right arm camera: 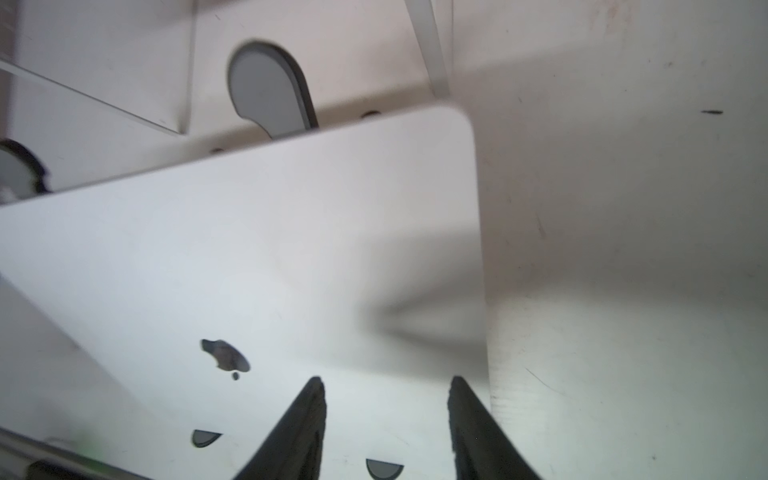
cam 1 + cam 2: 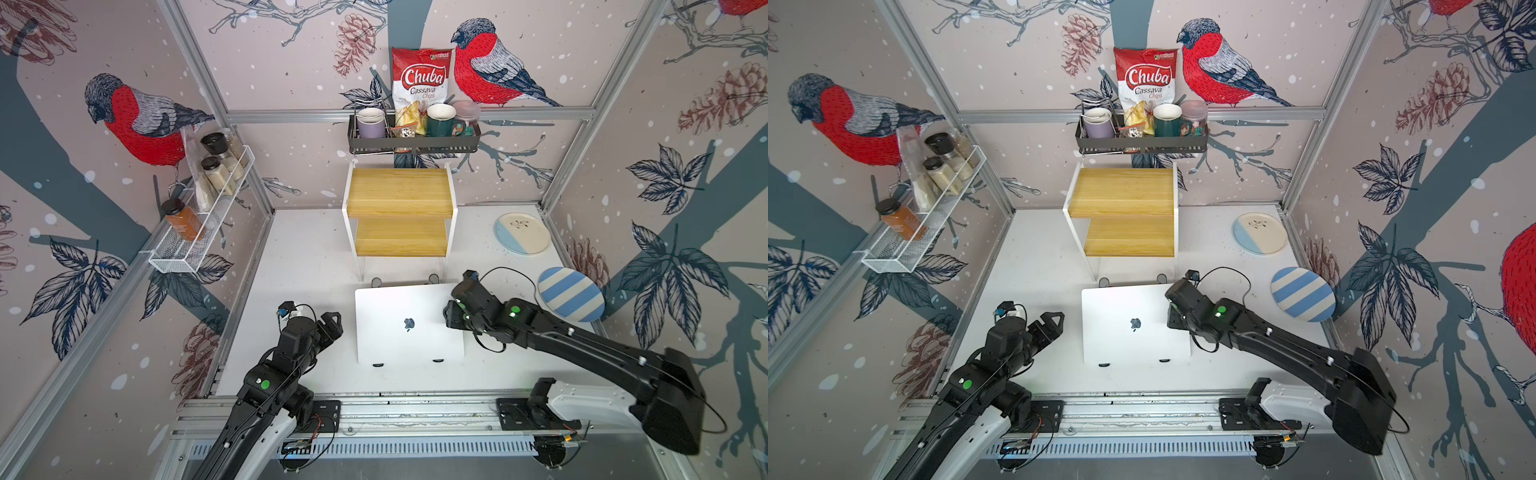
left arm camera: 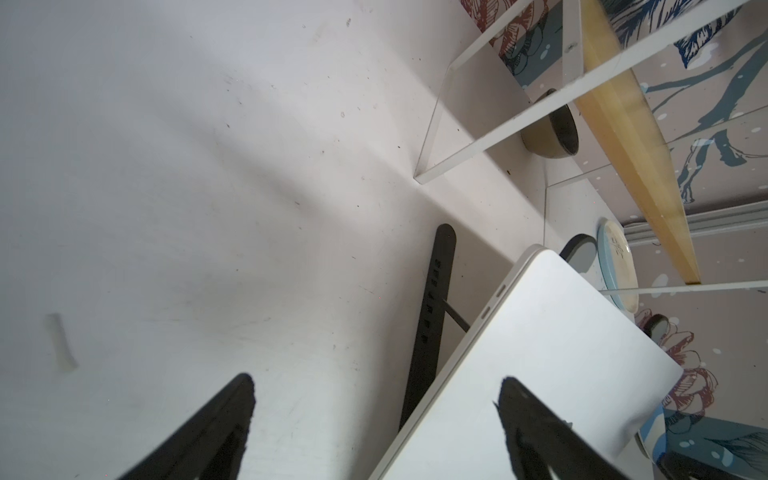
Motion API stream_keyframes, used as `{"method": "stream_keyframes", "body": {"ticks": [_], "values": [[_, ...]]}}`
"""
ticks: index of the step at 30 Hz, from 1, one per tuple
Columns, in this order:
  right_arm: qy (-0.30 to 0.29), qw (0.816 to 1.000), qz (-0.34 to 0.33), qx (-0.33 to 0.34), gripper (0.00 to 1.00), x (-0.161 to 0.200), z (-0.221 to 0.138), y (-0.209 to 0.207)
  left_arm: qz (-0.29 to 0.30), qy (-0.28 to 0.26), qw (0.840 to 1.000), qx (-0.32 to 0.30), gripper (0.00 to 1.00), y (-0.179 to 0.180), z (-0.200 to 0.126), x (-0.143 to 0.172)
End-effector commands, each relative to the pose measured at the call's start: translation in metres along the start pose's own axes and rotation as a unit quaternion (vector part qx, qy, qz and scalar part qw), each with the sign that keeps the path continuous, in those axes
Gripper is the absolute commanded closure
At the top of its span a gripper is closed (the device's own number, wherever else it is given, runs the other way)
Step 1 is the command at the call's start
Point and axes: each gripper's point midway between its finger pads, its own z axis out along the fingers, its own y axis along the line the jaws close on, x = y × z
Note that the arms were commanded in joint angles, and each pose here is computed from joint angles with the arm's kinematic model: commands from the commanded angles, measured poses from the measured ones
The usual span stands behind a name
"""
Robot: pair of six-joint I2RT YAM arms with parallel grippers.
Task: Close the laptop lid and set it aside
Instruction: Close the lid of the laptop, then pick up the laptop from the computer stand.
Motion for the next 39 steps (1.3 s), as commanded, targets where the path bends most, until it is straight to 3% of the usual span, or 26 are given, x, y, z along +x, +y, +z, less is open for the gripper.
{"method": "stream_keyframes", "body": {"ticks": [1, 4, 7, 11, 14, 18, 23, 32, 35, 39], "values": [[-0.035, 0.995, 0.029, -0.093, 0.34, -0.017, -0.015, 0.004, 0.01, 0.004, 0.999, 0.053, 0.1, -0.021, 0.006, 0.001], [-0.055, 0.987, 0.065, -0.138, 0.11, -0.025, -0.024, -0.02, 0.006, 0.008, 0.997, 0.076, 0.09, -0.027, 0.013, 0.005], [-0.052, 0.976, 0.097, -0.188, 0.0, -0.03, -0.021, -0.037, 0.0, 0.019, 0.996, 0.092, 0.1, -0.029, 0.022, 0.012], [-0.017, 0.959, 0.108, -0.261, 0.0, -0.03, -0.01, -0.037, -0.008, 0.038, 0.992, 0.116, 0.1, -0.035, 0.033, 0.022], [0.013, 0.956, 0.095, -0.278, 0.0, -0.024, 0.003, -0.033, -0.008, 0.049, 0.991, 0.124, 0.1, -0.037, 0.038, 0.027], [0.005, 0.947, 0.092, -0.306, 0.0, -0.024, 0.014, -0.026, -0.008, 0.052, 0.99, 0.131, 0.1, -0.04, 0.044, 0.03], [0.026, 0.958, 0.054, -0.28, 0.0, -0.004, 0.029, -0.021, -0.005, 0.055, 0.99, 0.13, 0.1, -0.039, 0.049, 0.035], [0.048, 0.961, 0.053, -0.267, 0.15, 0.012, 0.051, -0.02, -0.009, 0.068, 0.989, 0.133, 0.13, -0.04, 0.058, 0.046], [0.052, 0.956, 0.04, -0.286, 0.26, 0.016, 0.049, -0.009, -0.007, 0.073, 0.988, 0.137, 0.14, -0.043, 0.06, 0.051], [0.046, 0.952, 0.024, -0.303, 0.31, 0.019, 0.04, 0.004, -0.009, 0.079, 0.987, 0.141, 0.15, -0.047, 0.063, 0.056]]}}
